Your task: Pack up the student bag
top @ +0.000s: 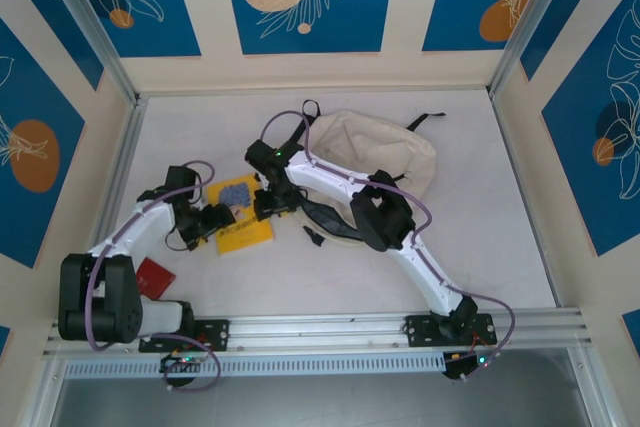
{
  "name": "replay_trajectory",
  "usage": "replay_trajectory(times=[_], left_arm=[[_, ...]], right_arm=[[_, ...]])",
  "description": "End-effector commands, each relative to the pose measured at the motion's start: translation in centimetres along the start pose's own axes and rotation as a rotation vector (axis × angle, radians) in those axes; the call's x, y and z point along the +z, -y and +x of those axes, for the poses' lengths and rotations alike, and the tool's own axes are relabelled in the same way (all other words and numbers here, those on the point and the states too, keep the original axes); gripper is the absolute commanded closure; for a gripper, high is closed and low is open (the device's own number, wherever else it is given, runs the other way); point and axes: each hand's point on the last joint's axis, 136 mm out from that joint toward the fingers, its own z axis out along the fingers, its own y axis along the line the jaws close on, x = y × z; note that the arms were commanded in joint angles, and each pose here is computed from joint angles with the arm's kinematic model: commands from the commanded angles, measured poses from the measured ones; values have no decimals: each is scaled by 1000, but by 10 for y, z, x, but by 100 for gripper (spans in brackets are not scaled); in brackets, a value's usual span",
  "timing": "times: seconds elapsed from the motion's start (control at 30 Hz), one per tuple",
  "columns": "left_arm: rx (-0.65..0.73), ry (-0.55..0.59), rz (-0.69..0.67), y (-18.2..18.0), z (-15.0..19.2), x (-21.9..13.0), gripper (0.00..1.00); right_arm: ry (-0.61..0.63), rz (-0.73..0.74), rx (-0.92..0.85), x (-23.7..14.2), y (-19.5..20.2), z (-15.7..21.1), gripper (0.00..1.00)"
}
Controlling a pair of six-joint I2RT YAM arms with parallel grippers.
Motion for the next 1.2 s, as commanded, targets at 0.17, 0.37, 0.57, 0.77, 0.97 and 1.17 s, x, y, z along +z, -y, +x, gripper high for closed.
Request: replay_trajectory(times=[0.17,0.37,0.57,0.77,0.97,1.17], left_arm=[[-46,-70,23,-5,12,16,23],[-27,-108,62,1,15,22,28],[-16,-120,46,-2,17,24,33],[-17,-148,127,12,19,26,38],[-19,-145,344,52,15,10,42],[26,-38,513,86,1,-31,42]], right_arm=[[-90,30,25,12,12,15,53],[-123,52,45,22,20,23,56],[-132,43,50,23,19,26,59],[-153,25,52,25,17,32,65],[-178,-19,67,27,14,38,68],[-207,-60,86,29,11,46,68]])
